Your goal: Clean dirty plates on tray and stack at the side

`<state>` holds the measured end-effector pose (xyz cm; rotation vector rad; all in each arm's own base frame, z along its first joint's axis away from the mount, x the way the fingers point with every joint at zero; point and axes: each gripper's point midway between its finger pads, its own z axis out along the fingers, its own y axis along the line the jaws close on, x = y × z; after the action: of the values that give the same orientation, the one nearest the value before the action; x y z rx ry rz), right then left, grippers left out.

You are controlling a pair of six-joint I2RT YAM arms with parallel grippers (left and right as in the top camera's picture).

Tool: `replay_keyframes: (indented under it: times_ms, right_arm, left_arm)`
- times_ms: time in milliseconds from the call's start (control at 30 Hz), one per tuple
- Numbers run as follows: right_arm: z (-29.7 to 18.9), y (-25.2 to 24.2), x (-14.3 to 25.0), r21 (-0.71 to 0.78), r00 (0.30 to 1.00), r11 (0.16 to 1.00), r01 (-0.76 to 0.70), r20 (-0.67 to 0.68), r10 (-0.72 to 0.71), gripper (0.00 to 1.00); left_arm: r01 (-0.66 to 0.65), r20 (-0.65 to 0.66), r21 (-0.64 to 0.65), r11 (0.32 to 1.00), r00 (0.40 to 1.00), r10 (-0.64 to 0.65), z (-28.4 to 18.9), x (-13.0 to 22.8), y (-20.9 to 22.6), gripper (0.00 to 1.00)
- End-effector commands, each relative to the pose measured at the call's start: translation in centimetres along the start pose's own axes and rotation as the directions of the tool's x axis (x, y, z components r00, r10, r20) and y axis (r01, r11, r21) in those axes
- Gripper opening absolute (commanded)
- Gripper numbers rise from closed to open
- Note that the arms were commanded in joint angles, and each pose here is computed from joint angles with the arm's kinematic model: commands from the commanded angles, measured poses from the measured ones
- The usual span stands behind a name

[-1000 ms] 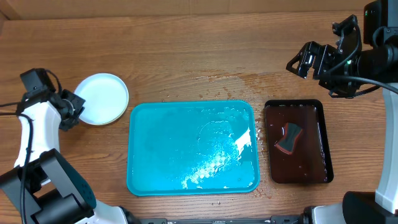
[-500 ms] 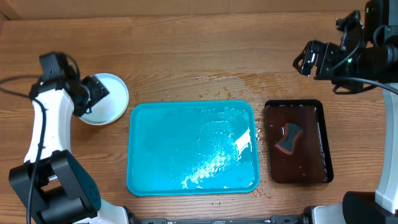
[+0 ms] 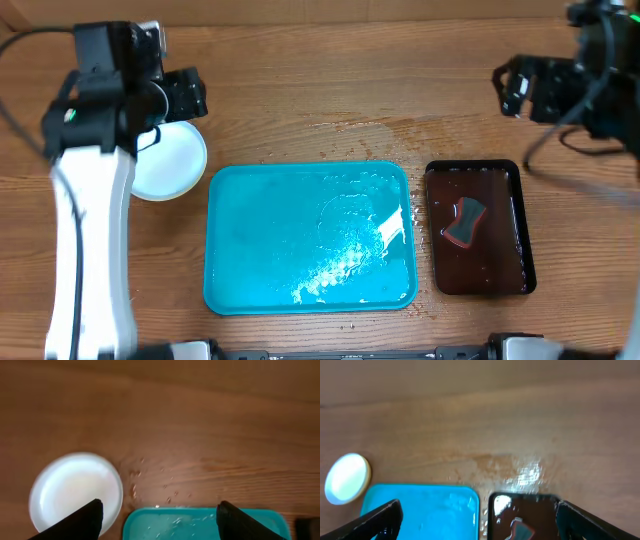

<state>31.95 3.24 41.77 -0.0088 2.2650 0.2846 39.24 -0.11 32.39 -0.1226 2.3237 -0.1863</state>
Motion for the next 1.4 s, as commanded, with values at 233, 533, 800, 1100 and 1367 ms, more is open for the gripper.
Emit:
replay_keyframes:
  times_ms: [233,533,800,1100,1367]
  right_arm:
    - [-17.9,3.7,1.3,0.071,0.862,0.97,0.234,0.446,-0.241,1.0]
    - [-20.7,4.0,5.3,0.046,0.875,0.981,0.186,0.446,-0.187,1.0]
    - [-20.3,3.6,7.2,0.023,0.913,0.992,0.124,0.39,-0.123,1.0]
    - [-25.1,3.1,10.0,0.095,0.851,0.995,0.043,0.519,-0.087,1.0]
    - [-25.3,3.4,10.5,0.082,0.846,0.995,0.053,0.526,-0.088,1.0]
  left_arm:
    - [-0.225,0.425,0.022,0.974,0.884,0.195,-20.2,0.0,-4.3,0.73]
    - [-0.23,0.551,-0.029,0.973,0.808,0.207,-29.0,5.7,-3.7,0.65]
    - [-0.231,0.608,-0.082,0.969,0.759,0.232,-33.7,11.8,-2.6,0.66]
    - [-0.221,0.57,-0.072,0.973,0.791,0.222,-33.2,13.5,-2.3,1.0]
    - [-0.205,0.551,-0.094,0.974,0.804,0.222,-33.0,13.9,-1.7,1.0]
